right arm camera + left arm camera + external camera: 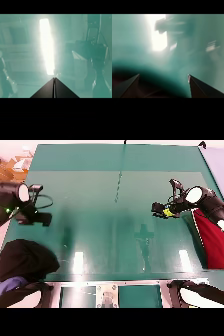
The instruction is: Fold the shirts.
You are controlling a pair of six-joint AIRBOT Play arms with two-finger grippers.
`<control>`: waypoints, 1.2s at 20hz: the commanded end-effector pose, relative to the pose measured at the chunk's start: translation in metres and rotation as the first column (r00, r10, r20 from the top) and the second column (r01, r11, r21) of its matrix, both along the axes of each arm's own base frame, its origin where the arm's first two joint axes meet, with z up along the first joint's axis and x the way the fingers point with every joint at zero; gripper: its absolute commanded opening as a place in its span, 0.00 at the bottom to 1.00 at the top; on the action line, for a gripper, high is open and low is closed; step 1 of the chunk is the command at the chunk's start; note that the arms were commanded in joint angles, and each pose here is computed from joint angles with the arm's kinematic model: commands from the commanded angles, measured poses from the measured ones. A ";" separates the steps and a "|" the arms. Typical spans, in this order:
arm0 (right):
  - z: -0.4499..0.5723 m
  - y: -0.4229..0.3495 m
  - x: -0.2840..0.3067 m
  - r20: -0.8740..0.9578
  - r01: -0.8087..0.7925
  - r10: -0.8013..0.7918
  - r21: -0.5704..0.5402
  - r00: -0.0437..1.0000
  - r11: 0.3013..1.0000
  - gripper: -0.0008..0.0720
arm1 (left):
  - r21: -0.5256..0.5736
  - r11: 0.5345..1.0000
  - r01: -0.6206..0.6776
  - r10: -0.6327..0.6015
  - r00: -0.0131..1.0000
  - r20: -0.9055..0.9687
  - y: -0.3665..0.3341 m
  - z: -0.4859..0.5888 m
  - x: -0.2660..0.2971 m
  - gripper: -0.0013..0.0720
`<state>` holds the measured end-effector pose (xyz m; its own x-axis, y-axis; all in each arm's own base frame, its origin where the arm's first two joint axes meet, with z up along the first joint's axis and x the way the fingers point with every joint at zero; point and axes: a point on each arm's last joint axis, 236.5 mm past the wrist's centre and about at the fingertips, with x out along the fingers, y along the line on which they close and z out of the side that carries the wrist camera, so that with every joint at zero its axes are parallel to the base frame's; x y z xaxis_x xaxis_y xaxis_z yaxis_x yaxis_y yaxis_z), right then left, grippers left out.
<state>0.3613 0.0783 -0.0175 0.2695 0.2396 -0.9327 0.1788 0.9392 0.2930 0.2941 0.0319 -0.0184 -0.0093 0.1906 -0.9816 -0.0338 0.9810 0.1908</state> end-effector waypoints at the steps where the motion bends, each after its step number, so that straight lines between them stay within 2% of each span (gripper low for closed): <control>1: 0.000 0.000 0.000 0.000 0.000 0.000 0.000 1.000 1.000 0.03 | 0.165 0.982 -0.094 0.127 0.971 -0.202 0.050 -0.028 -0.067 1.00; 5: 0.000 0.000 0.000 0.000 0.000 0.000 0.000 1.000 1.000 0.03 | 0.170 0.977 -0.130 0.181 0.926 -0.331 0.062 -0.064 -0.122 1.00; 6: 0.000 0.000 0.000 0.000 0.000 0.000 0.000 1.000 1.000 0.03 | 0.166 0.976 -0.138 0.187 0.926 -0.328 0.064 -0.070 -0.125 0.96; 7: 0.000 0.000 0.000 0.000 0.000 0.000 0.000 1.000 1.000 0.03 | 0.162 0.976 -0.144 0.190 0.928 -0.322 0.065 -0.073 -0.126 0.57; 8: 0.000 0.000 0.000 0.000 0.000 0.000 0.000 1.000 1.000 0.03 | 0.158 0.977 -0.142 0.187 0.930 -0.316 0.066 -0.074 -0.124 0.05; 11: 0.000 0.000 0.000 0.000 0.000 0.000 0.000 1.000 1.000 0.03 | 0.120 0.980 -0.161 0.188 0.942 -0.277 0.059 -0.066 -0.107 0.05; 14: 0.000 0.000 0.000 0.000 0.000 0.000 0.000 1.000 1.000 0.03 | -0.040 0.990 -0.134 0.128 0.983 -0.129 0.018 -0.028 -0.042 0.04; 17: 0.001 0.000 0.002 0.010 0.003 -0.003 0.000 1.000 1.000 0.03 | -0.144 0.988 0.062 -0.040 0.989 0.145 -0.058 0.043 0.038 0.04; 20: 0.001 -0.001 0.005 0.019 0.008 -0.008 0.000 1.000 1.000 0.03 | -0.212 0.922 0.323 -0.214 0.884 0.415 -0.163 0.115 0.079 0.04; 24: 0.003 -0.011 0.011 0.040 0.035 -0.034 -0.003 0.999 0.999 0.03 | -0.267 0.793 0.547 -0.318 0.746 0.585 -0.274 0.144 0.076 0.05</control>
